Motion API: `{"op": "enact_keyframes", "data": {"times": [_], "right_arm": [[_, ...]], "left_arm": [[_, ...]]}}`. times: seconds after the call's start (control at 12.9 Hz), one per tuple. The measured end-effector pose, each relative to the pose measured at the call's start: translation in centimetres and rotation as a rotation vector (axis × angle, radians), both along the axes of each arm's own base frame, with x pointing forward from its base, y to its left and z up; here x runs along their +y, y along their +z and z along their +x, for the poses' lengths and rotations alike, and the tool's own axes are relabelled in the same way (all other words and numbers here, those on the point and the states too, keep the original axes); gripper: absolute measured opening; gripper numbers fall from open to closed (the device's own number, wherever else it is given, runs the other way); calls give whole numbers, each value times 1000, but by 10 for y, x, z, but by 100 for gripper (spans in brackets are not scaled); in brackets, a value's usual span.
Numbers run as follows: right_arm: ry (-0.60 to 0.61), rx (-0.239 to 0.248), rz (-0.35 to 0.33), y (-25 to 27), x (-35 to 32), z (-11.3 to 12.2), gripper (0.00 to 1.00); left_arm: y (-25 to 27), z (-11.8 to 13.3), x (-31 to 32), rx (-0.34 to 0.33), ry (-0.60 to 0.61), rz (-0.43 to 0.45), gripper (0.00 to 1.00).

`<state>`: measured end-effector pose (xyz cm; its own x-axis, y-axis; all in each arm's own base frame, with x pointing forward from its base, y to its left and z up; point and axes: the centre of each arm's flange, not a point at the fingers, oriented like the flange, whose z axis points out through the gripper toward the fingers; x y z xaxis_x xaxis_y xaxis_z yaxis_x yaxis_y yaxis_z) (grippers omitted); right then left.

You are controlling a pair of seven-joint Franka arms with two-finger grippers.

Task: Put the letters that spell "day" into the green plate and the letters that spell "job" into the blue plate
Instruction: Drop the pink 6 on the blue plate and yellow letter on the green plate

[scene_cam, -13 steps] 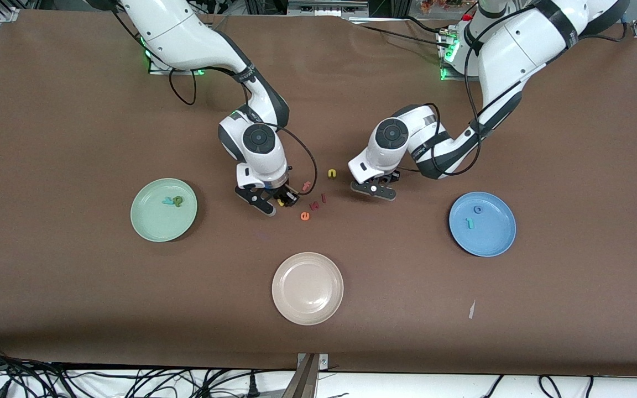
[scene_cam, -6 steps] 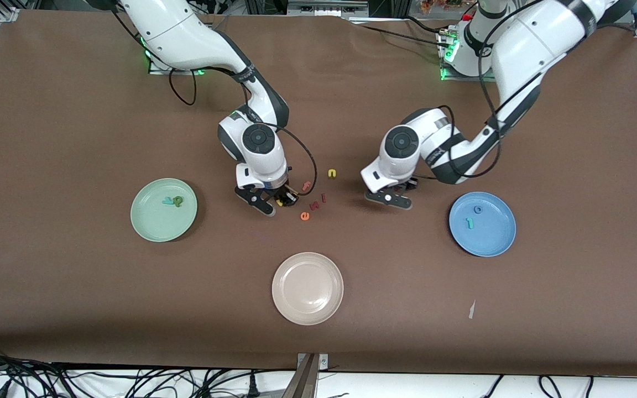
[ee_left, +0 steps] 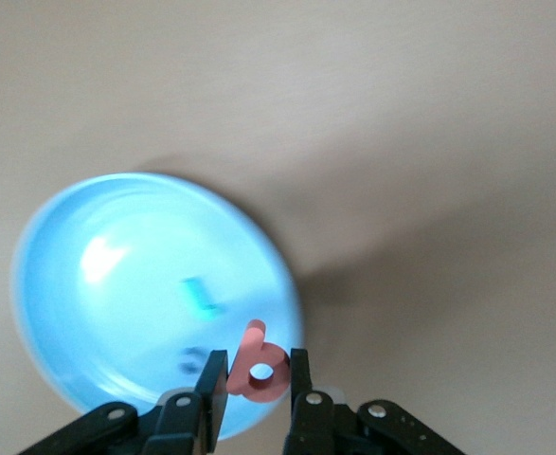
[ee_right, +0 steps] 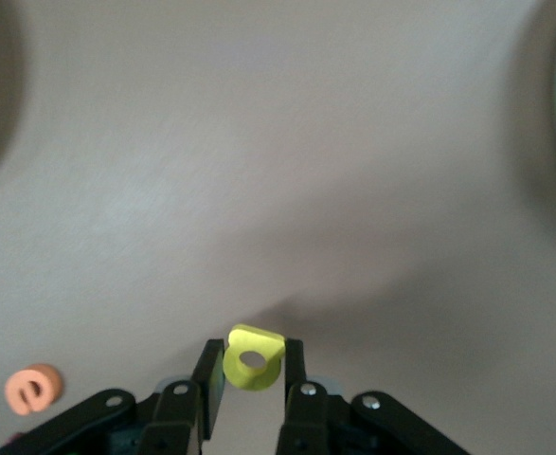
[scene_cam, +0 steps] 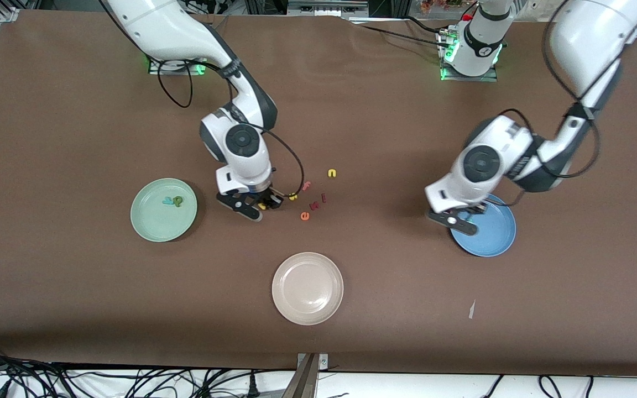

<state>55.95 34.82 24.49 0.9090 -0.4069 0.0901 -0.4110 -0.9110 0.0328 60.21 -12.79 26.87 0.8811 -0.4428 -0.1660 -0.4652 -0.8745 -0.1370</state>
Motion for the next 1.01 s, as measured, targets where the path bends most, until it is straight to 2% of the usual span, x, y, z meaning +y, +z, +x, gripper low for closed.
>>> {"op": "enact_keyframes", "data": {"times": [0.23,0.47,0.62,0.78,0.85,1.01], "right_arm": [[149,48,-53,49,-85,8,30],[285,116,-86,83,-177,7,30],[322,148,-97,103,-202,3,35],[342,148,-101,117,-199,-2,55],[346,141,-101,123,-196,-4,66],[347,129,-100,130,-195,-5,89]], "left_arm": [[-5,9,68,34,-10,-16,30],[-33,8,85,46,12,-54,30],[-60,11,101,32,19,-75,30],[-74,11,105,27,8,-82,34],[-74,13,105,23,9,-85,42],[-63,20,101,1,6,-91,64]]}}
